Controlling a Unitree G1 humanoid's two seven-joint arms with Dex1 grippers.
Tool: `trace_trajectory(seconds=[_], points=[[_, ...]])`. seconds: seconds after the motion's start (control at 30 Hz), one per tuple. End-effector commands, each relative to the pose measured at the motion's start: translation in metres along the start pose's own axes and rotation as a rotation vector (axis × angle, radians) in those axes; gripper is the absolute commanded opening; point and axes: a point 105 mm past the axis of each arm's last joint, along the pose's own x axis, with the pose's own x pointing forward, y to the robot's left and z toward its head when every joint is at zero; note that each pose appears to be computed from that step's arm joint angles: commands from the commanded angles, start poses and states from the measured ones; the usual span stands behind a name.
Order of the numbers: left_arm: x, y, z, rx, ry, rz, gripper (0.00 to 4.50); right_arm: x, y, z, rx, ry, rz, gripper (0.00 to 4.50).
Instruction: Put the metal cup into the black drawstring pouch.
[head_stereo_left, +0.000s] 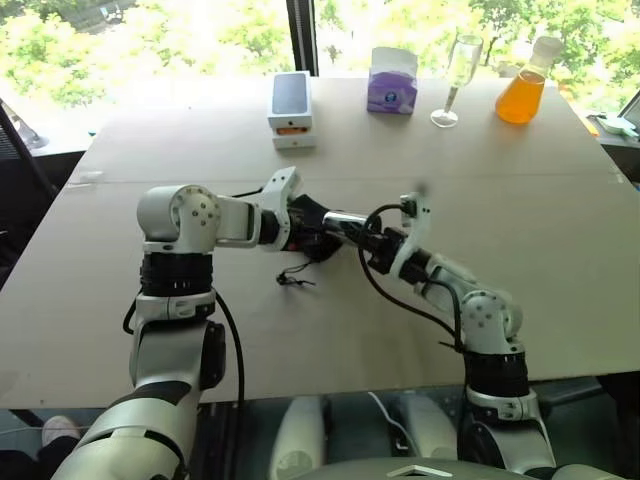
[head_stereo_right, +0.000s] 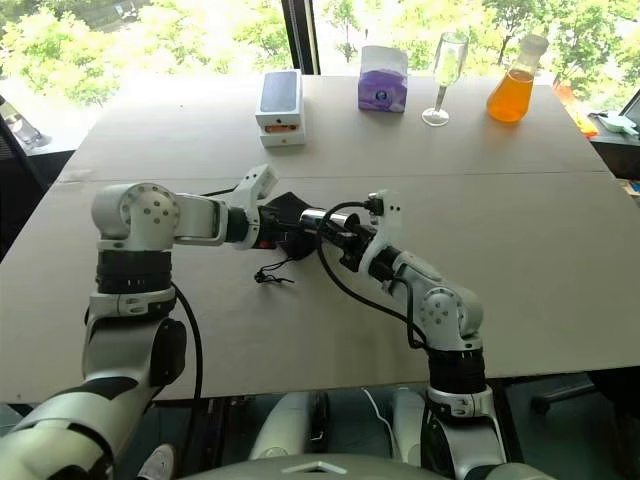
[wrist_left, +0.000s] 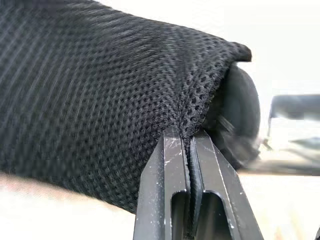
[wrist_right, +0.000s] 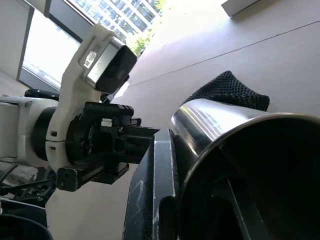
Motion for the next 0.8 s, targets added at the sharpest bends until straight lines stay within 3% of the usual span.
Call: trace_trajectory(seconds=[0.03, 0.33, 0.53, 0.7, 0.73, 0.8], points=[[-0.007, -0.023, 0.015, 0.057, -0.055, -0.076, 0.0, 0.004, 0.0, -0.021, -0.059, 0.08, -0.002, 0.11], [-0.011, -0.038, 0.026, 0.079, -0.099, -0.104, 0.0, 0.011, -0.002, -0.034, -0.211, 0.129, 0.006, 0.11], [-0.013, -0.052, 0.039, 0.078, -0.111, -0.141, 0.0, 0.037, 0.009, -0.025, -0.461, 0.038, 0.05, 0.11], [-0.01, -0.065, 0.048, 0.067, -0.126, -0.168, 0.0, 0.053, 0.017, -0.004, -0.776, -0.111, 0.054, 0.11], [-0.01, -0.066, 0.048, 0.062, -0.13, -0.173, 0.0, 0.055, 0.017, -0.003, -0.784, -0.129, 0.054, 0.11], [-0.012, -0.068, 0.047, 0.061, -0.145, -0.184, 0.0, 0.058, 0.02, 0.007, -0.56, -0.205, 0.064, 0.11]])
